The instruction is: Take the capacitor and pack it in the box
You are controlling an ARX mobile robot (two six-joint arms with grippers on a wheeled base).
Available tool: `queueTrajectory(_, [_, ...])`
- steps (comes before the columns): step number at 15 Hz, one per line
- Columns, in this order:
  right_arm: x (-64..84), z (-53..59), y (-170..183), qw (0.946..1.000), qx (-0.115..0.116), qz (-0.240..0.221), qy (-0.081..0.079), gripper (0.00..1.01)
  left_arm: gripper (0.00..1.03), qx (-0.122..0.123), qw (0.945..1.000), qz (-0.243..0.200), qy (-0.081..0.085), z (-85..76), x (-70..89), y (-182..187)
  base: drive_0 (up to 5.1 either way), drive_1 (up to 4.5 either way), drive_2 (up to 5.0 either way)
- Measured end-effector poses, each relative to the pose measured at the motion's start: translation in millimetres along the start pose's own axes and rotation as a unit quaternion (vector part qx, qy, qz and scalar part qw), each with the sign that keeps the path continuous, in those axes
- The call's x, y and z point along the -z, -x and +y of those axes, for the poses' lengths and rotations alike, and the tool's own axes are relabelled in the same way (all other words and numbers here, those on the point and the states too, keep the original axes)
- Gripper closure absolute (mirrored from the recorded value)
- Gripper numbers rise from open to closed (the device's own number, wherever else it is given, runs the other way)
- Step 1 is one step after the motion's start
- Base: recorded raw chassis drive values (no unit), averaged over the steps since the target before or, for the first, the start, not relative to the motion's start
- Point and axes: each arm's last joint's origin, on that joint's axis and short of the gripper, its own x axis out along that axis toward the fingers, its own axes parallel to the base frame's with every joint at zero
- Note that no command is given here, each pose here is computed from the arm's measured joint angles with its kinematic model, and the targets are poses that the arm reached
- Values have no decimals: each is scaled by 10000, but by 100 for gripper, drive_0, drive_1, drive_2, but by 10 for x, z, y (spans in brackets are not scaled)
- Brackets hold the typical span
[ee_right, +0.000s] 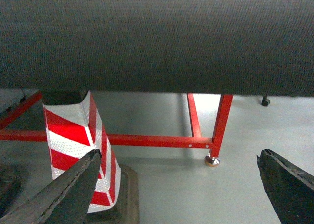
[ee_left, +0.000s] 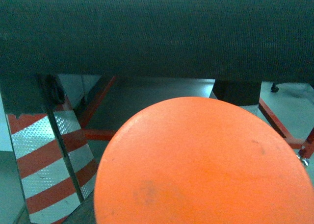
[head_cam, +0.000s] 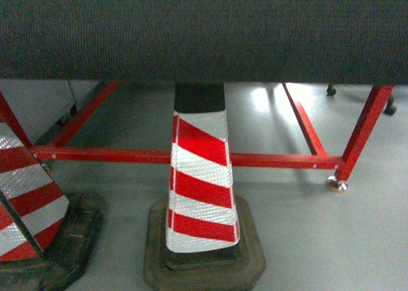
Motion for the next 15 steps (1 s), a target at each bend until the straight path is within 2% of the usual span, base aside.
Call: queueTrajectory(15, [1, 0, 0, 10000, -6, 4, 0, 3, 60, -4, 10000, 4, -46, 0, 1, 0, 0, 0, 0])
